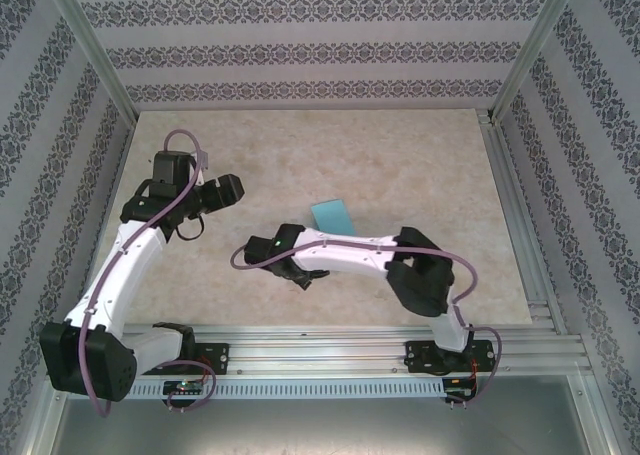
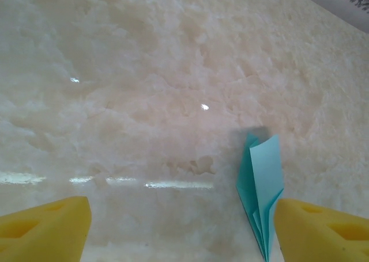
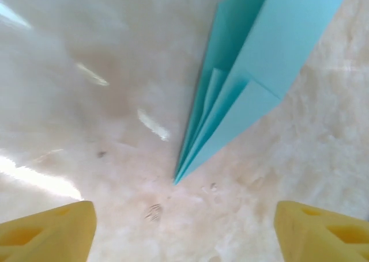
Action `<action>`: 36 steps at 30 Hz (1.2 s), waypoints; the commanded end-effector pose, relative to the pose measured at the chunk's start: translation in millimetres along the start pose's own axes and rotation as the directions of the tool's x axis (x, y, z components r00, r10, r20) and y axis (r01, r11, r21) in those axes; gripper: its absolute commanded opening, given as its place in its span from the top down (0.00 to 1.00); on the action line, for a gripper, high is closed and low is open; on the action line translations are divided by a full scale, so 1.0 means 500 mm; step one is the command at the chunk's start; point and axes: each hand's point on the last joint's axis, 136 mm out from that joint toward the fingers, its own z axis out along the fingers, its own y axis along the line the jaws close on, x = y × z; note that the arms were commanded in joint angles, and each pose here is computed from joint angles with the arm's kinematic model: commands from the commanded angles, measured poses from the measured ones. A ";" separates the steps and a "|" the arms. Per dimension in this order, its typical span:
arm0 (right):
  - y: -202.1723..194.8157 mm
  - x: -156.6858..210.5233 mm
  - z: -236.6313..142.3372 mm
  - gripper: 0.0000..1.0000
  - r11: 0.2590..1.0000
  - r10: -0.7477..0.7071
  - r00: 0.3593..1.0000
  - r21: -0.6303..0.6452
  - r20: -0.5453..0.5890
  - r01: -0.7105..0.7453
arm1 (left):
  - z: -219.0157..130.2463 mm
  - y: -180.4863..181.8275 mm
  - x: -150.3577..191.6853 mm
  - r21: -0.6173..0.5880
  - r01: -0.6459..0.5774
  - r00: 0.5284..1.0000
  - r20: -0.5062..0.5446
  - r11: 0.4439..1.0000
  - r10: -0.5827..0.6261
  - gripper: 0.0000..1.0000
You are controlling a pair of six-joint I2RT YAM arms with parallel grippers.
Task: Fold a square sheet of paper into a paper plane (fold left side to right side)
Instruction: Turn over the paper at the center of the table, then fold the wing for the fifth time at the center of the table.
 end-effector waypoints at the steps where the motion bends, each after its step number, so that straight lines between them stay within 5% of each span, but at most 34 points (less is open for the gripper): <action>1: -0.042 -0.027 -0.097 0.14 0.969 0.174 0.974 -0.199 0.144 -0.144 | 0.029 -0.034 0.035 0.164 0.007 0.998 -0.069 0.986 0.004 0.19; 6: -0.174 -0.017 -0.119 0.13 0.882 0.430 0.872 -0.314 0.234 -0.351 | 0.095 -0.102 0.111 0.375 0.103 0.980 -0.196 0.921 -0.030 0.22; 12: -0.306 0.014 -0.102 0.09 0.673 0.722 0.633 -0.498 0.280 -0.547 | 0.178 -0.184 0.196 0.406 0.095 0.955 -0.296 0.909 0.032 0.22; 18: -0.362 0.068 -0.055 0.07 0.487 0.862 0.456 -0.611 0.221 -0.624 | 0.285 -0.216 0.246 0.381 0.122 0.933 -0.359 0.917 0.025 0.24; 30: -0.351 0.141 0.013 0.14 0.338 0.913 0.400 -0.693 0.078 -0.637 | 0.423 -0.246 0.257 0.374 0.118 0.907 -0.417 0.920 0.053 0.44; 36: -0.342 0.151 0.030 0.19 0.305 0.916 0.400 -0.716 0.039 -0.628 | 0.452 -0.248 0.256 0.368 0.075 0.899 -0.427 0.927 0.097 0.68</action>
